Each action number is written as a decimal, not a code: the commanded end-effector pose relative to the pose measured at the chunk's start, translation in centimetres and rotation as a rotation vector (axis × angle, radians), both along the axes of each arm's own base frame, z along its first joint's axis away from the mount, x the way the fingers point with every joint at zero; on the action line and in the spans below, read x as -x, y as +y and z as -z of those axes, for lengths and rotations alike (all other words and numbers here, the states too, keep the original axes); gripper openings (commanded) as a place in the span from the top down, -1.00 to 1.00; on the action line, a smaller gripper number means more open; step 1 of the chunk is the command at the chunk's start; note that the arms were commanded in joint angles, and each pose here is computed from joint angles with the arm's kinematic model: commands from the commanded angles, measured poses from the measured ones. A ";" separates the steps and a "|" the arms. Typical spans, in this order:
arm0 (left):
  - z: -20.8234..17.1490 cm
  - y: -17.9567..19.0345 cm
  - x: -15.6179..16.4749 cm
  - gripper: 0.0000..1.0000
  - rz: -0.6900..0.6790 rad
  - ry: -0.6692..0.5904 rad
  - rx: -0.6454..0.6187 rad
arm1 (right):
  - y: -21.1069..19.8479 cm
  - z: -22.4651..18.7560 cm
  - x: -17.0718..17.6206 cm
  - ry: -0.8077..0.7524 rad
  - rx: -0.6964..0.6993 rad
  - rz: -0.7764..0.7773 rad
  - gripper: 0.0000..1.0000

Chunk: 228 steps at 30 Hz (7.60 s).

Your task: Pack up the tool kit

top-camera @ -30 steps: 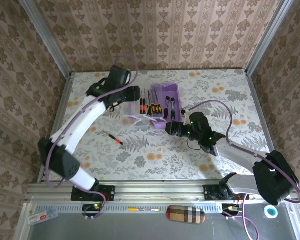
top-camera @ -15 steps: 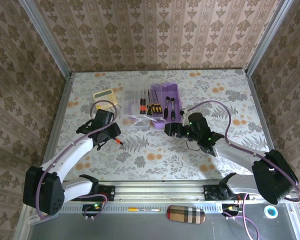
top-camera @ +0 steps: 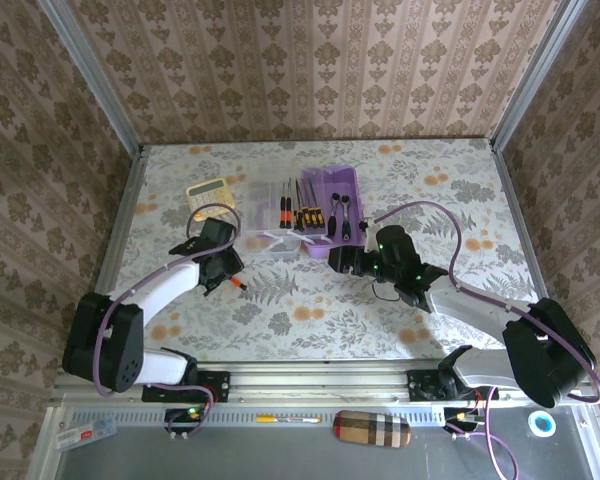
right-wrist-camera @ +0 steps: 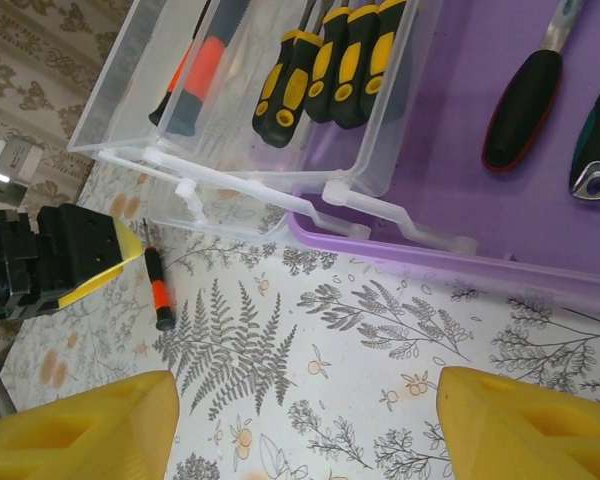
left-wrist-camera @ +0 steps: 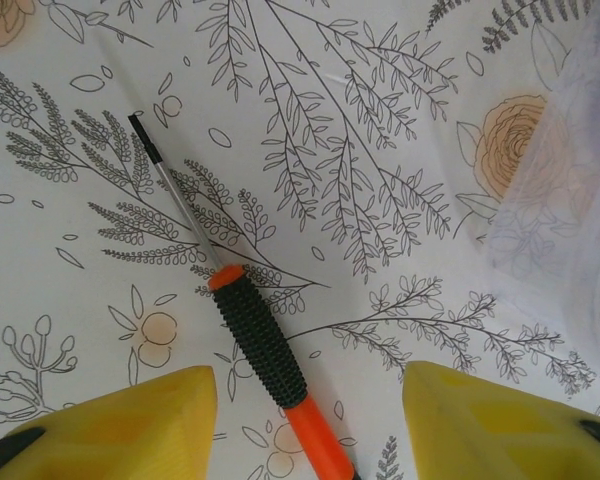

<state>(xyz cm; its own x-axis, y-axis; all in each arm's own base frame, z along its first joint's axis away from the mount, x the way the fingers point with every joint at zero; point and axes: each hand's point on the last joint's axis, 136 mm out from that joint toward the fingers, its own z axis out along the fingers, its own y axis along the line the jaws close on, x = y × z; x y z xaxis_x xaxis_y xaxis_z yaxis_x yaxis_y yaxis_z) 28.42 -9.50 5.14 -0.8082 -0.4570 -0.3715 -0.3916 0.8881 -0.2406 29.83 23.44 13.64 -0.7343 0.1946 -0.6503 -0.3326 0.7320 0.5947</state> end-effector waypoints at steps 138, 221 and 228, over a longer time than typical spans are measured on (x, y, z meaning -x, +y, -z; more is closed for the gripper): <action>-15.0 -13.4 -10.2 0.77 0.599 -0.129 -0.099 | 2.4 -1.1 1.0 -0.130 0.116 -0.083 -0.43; -18.0 5.9 -6.9 -0.38 -0.004 -0.476 -0.049 | -1.8 -1.5 -0.4 -0.210 0.191 0.131 -0.45; -16.1 6.2 -8.2 -0.65 0.006 -0.427 -0.038 | -3.6 -0.8 -1.7 -0.200 0.239 0.189 -0.49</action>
<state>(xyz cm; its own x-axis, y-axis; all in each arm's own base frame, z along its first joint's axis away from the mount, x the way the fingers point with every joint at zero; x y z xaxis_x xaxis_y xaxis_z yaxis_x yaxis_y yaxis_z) 35.54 -2.88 21.18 -0.5919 -0.4173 -0.6896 -0.2746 0.9088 -0.3142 30.25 21.23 14.03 -0.5893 0.1238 -0.7984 -0.3189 0.8723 0.3706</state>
